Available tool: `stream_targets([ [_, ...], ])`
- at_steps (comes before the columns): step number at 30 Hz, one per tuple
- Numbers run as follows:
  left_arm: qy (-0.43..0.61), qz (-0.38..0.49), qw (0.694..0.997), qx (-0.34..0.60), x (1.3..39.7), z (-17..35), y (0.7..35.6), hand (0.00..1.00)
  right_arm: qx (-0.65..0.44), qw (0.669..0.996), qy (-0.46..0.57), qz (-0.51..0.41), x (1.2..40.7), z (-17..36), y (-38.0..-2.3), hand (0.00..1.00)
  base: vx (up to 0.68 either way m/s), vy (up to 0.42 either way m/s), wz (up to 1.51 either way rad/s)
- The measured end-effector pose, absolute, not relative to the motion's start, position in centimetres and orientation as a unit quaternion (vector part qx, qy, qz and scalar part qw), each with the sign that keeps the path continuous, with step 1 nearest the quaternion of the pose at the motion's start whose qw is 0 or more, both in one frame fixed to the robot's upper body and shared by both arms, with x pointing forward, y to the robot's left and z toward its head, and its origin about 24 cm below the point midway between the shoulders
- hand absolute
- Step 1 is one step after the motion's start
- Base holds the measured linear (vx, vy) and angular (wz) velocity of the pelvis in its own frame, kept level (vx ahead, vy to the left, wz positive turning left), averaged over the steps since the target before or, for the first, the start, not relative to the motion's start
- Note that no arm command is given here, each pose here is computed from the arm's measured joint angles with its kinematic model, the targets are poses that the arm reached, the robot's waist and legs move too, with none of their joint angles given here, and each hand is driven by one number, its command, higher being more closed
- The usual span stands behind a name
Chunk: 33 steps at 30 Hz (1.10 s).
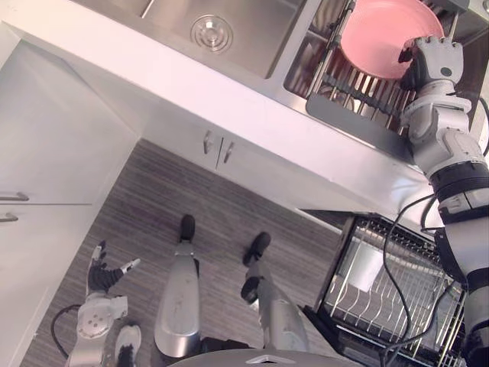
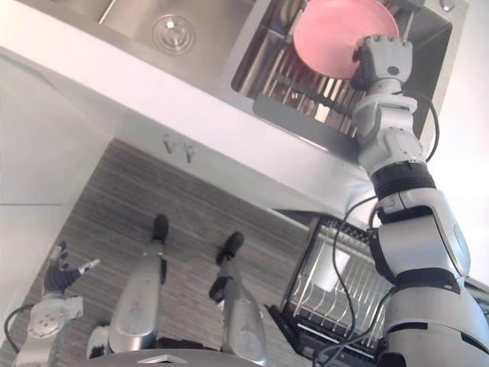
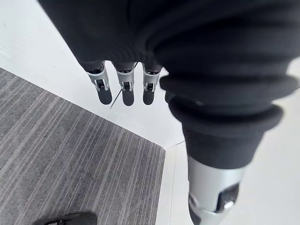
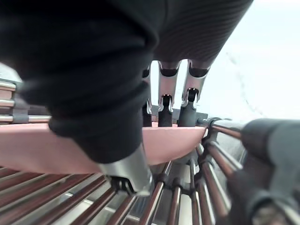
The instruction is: Walk over to the sink, pick up the cup, carry it to the dishwasher, place the cup inside the dishwasher, then close the dishwasher door
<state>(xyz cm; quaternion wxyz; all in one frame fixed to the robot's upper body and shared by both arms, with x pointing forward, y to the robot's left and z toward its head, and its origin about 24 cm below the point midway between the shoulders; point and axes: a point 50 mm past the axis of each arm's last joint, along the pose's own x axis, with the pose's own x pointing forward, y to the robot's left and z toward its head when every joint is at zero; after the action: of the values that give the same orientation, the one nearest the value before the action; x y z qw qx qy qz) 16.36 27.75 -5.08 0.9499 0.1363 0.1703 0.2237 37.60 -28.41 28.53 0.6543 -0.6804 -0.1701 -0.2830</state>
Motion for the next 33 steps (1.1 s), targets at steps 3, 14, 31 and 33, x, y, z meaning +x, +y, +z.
stream_targets([
  [3, 0.16, 0.231, 0.95, 0.138, 16.4, -4.9, 27.7, 0.0, -0.677, 0.653, -0.184, -0.285, 37.5, 28.7, -28.2, 1.0, 0.0, 0.0, 0.0],
  [14, 0.125, 0.242, 0.95, 0.153, 16.7, -4.3, 27.5, 0.0, -0.606, 0.659, -0.287, -0.34, 36.8, 32.0, -27.0, 1.0, -0.02, -0.024, -0.06],
  [31, 0.103, 0.253, 0.952, 0.141, 17.3, -4.1, 26.4, 0.0, -0.229, 0.757, -0.436, -0.429, 33.3, 38.8, -28.2, 1.0, 0.0, -0.014, 0.0],
  [33, 0.103, 0.253, 0.952, 0.141, 17.3, -4.1, 26.4, 0.0, -0.22, 0.761, -0.437, -0.427, 33.3, 38.8, -28.3, 1.0, 0.0, 0.0, 0.0],
])
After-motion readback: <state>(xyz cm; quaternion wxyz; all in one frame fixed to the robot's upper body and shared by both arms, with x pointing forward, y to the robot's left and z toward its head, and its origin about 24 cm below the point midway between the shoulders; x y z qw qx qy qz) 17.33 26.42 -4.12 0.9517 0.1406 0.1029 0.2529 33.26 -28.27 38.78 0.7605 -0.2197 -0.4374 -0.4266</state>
